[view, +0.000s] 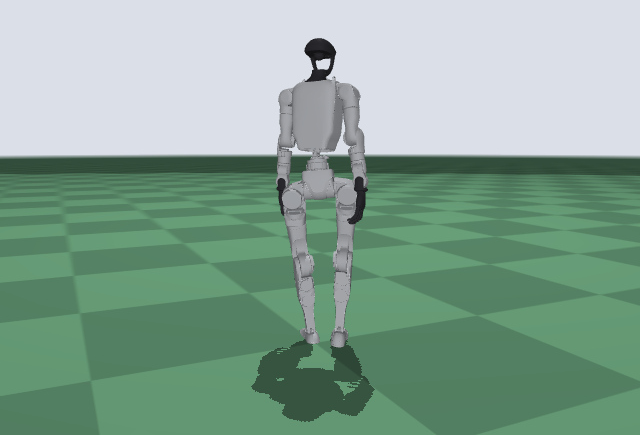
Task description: In place motions
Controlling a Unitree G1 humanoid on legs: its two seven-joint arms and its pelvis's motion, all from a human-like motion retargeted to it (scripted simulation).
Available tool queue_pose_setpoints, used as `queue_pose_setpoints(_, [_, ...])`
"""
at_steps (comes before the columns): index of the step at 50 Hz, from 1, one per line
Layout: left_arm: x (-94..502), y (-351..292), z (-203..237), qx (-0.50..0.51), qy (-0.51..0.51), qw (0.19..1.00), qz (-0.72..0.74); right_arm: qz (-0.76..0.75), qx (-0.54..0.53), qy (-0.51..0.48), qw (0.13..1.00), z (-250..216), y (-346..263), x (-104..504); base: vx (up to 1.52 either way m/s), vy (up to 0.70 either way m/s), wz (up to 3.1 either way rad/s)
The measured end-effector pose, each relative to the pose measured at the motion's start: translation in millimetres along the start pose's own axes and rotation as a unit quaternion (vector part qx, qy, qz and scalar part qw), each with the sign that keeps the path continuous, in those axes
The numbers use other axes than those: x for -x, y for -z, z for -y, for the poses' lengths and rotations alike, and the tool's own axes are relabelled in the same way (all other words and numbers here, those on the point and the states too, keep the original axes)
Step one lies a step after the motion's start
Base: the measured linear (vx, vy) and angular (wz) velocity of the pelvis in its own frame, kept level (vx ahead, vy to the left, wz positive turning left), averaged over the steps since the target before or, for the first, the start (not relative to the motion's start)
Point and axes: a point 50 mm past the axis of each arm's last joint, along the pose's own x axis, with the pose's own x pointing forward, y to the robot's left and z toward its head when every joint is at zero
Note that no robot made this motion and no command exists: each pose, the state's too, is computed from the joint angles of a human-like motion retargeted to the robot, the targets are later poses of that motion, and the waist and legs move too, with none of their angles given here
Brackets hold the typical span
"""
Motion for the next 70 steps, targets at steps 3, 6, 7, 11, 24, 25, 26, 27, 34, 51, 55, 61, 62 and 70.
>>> queue_pose_setpoints(3, [-2, -12, 14, -0.018, 0.020, 0.999, 0.017, -0.014, -0.011, 0.001, 1.000, -3, 11, 0, 0.10, -0.07, 2.38])
queue_pose_setpoints(6, [-2, -18, 21, -0.043, 0.039, 0.998, 0.022, -0.035, -0.020, -0.013, 0.999, -10, 26, -1, 0.24, -0.07, 0.32])
queue_pose_setpoints(7, [-2, -17, 21, -0.055, 0.042, 0.997, 0.016, -0.045, -0.020, -0.020, 0.999, -12, 31, 0, 0.34, -0.09, 0.97])
queue_pose_setpoints(11, [-1, 11, 20, -0.065, 0.028, 0.997, -0.016, -0.058, -0.002, -0.031, 0.998, -18, 30, -1, 0.22, -0.04, 0.79])
queue_pose_setpoints(24, [19, 100, -13, 0.019, -0.031, 0.988, -0.147, 0.037, 0.034, -0.002, 0.999, -12, -25, -1, 0.11, 0.01, 0.38])
queue_pose_setpoints(25, [20, 103, -15, 0.022, -0.034, 0.988, -0.150, 0.039, 0.028, -0.005, 0.999, -14, -25, -1, 0.10, 0.00, 0.19])
queue_pose_setpoints(26, [20, 104, -17, 0.024, -0.035, 0.988, -0.151, 0.039, 0.028, -0.009, 0.999, -15, -24, -1, 0.10, 0.01, 0.05])
queue_pose_setpoints(27, [21, 105, -18, 0.027, -0.036, 0.987, -0.152, 0.038, 0.030, -0.013, 0.999, -16, -24, -1, 0.10, 0.02, -0.12])
queue_pose_setpoints(34, [19, 100, -16, 0.059, -0.027, 0.988, -0.143, 0.017, 0.093, -0.021, 0.995, -18, -19, -2, 0.05, 0.00, 0.06])
queue_pose_setpoints(51, [10, 75, -3, 0.029, 0.012, 0.994, -0.105, -0.038, 0.102, -0.022, 0.994, -13, 3, -1, 0.01, 0.00, 0.00])
queue_pose_setpoints(55, [12, 79, -6, 0.024, 0.008, 0.993, -0.115, -0.036, 0.093, -0.021, 0.995, -13, 2, -1, 0.00, 0.00, 0.00])
queue_pose_setpoints(61, [15, 87, -10, 0.029, 0.001, 0.991, -0.131, -0.036, 0.087, -0.025, 0.995, -15, 4, -2, 0.00, 0.00, 0.00])
queue_pose_setpoints(62, [15, 89, -11, 0.030, 0.000, 0.991, -0.133, -0.037, 0.087, -0.025, 0.995, -15, 4, -2, 0.00, 0.00, 0.00])
queue_pose_setpoints(70, [16, 93, -11, 0.032, -0.001, 0.990, -0.140, -0.042, 0.093, -0.027, 0.994, -17, 8, -2, 0.00, 0.00, 0.00])
